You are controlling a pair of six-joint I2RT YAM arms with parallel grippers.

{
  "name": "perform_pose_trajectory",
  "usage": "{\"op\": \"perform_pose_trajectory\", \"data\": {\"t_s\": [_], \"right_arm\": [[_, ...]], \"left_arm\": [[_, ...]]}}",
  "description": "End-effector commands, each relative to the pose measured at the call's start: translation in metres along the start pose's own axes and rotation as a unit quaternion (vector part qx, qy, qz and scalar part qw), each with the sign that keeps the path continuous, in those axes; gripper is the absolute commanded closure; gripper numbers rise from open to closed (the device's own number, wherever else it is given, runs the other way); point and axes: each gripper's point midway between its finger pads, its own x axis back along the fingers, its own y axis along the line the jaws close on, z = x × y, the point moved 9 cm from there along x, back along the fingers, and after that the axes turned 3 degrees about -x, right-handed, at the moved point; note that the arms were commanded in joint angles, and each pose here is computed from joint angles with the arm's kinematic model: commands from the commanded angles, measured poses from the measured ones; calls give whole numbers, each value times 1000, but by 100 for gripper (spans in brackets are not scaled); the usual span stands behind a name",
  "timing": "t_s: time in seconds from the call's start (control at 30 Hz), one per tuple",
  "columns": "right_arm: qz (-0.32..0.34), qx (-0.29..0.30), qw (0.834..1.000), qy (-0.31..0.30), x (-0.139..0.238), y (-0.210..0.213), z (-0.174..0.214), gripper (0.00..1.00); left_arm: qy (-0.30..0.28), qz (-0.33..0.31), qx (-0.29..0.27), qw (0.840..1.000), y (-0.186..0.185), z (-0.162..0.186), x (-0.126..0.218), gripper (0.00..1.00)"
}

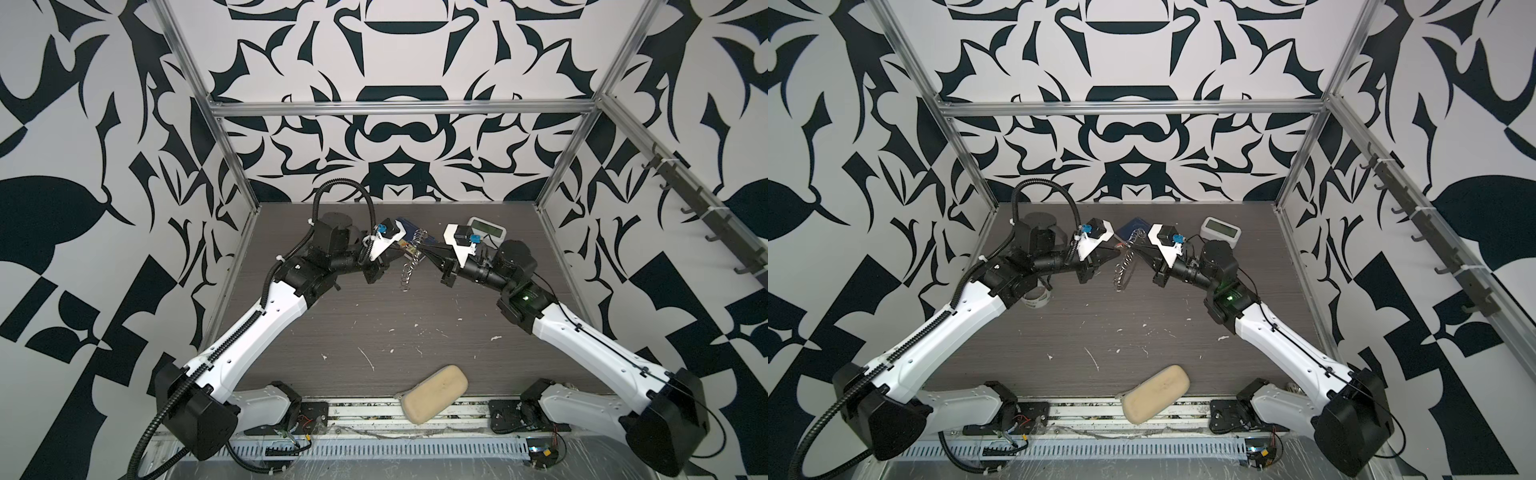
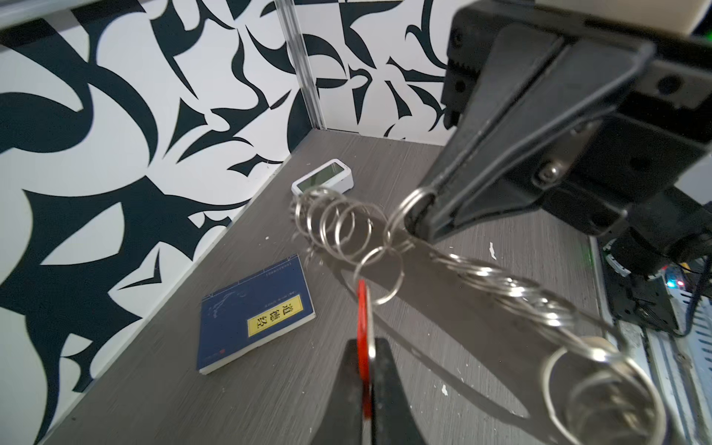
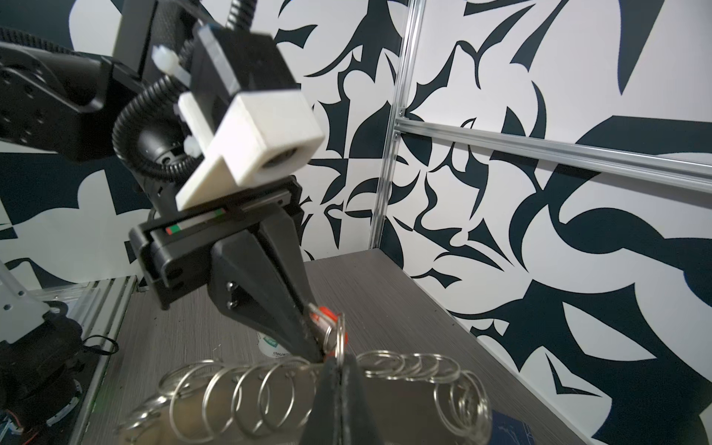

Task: Remove the keys from the keyring

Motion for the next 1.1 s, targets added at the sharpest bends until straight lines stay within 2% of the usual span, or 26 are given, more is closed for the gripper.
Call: {"op": "perform_pose_trajectory", "data": {"t_s": [0.0,0.07,0.23,0.37,0.83,1.07], "right_arm": [[25,26,999,-8,9,-1,-1,100],[25,19,999,1,9,-1,6,100],[17,9,1000,11,5,-1,9,100],[7,9,1000,17,2,-1,7,87],[-1,15,1000,18,-1,-3,-4,77],[-7,46,998,31,-5,-5,-15,71]], "left_arm": [[23,-41,-23,999,14,-13,14,100],[41,-37,-26,998,18,-12,8,100],[39,-29,-25,999,19,-15,7,100],[30,-21,-19,999,15,-15,8,100],[27,-12,-15,999,12,-8,6,100],[28,-2,-17,999,10,-7,5,100]]}}
